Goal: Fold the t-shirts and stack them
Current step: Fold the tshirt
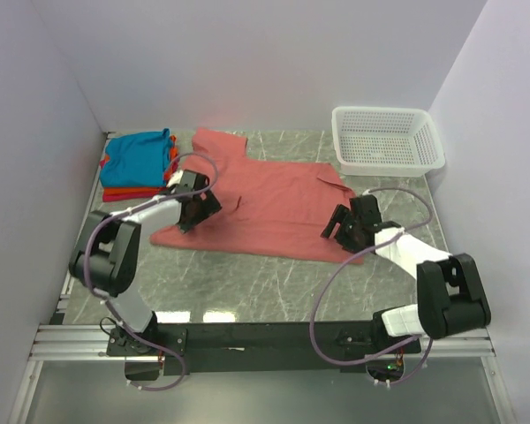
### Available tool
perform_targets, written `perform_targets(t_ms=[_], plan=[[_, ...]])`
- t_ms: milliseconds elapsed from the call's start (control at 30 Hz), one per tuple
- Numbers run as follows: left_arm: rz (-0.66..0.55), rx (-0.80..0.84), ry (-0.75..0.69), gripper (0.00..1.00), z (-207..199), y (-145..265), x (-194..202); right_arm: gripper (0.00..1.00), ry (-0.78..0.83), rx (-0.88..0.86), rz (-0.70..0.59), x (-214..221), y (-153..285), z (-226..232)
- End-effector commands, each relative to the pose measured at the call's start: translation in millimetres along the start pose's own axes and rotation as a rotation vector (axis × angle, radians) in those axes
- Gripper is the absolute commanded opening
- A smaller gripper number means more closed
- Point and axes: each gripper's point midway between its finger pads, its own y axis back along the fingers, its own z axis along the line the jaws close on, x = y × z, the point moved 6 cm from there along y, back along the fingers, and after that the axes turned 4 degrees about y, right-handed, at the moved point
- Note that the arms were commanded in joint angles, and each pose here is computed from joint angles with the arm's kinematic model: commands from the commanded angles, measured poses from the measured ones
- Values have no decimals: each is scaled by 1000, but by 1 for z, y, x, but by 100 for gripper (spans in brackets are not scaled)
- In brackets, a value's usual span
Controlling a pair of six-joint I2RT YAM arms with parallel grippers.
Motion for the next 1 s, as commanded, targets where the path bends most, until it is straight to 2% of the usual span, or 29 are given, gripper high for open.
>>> perform_targets(t_ms=[0,133,200,467,567,667,733,833,867,967], plan=[[131,-178,30,99,59,18,49,86,-76,69,208,60,10,-30],[135,-246,86,99,91,40,69,87,-134,82,230,82,25,-42],[137,-250,107,100,101,53,78,87,-166,43,191,80,36,-37],[173,-228,137,99,114,93,99,89,-196,98,121,81,70,-47],[104,-174,147,99,101,110,81,89,-112,75,26,63,82,-42],[41,-52,114,99,75,120,60,90,10,-8,-60,38,93,-22],[16,-35,81,99,65,118,52,90,89,-89,-126,21,96,0],[-22,-27,62,99,47,110,40,90,195,-155,-114,21,86,35],[-36,2,61,99,35,111,34,90,233,-137,-56,30,73,42],[-36,-6,25,99,20,101,28,90,254,-73,-36,27,51,55]])
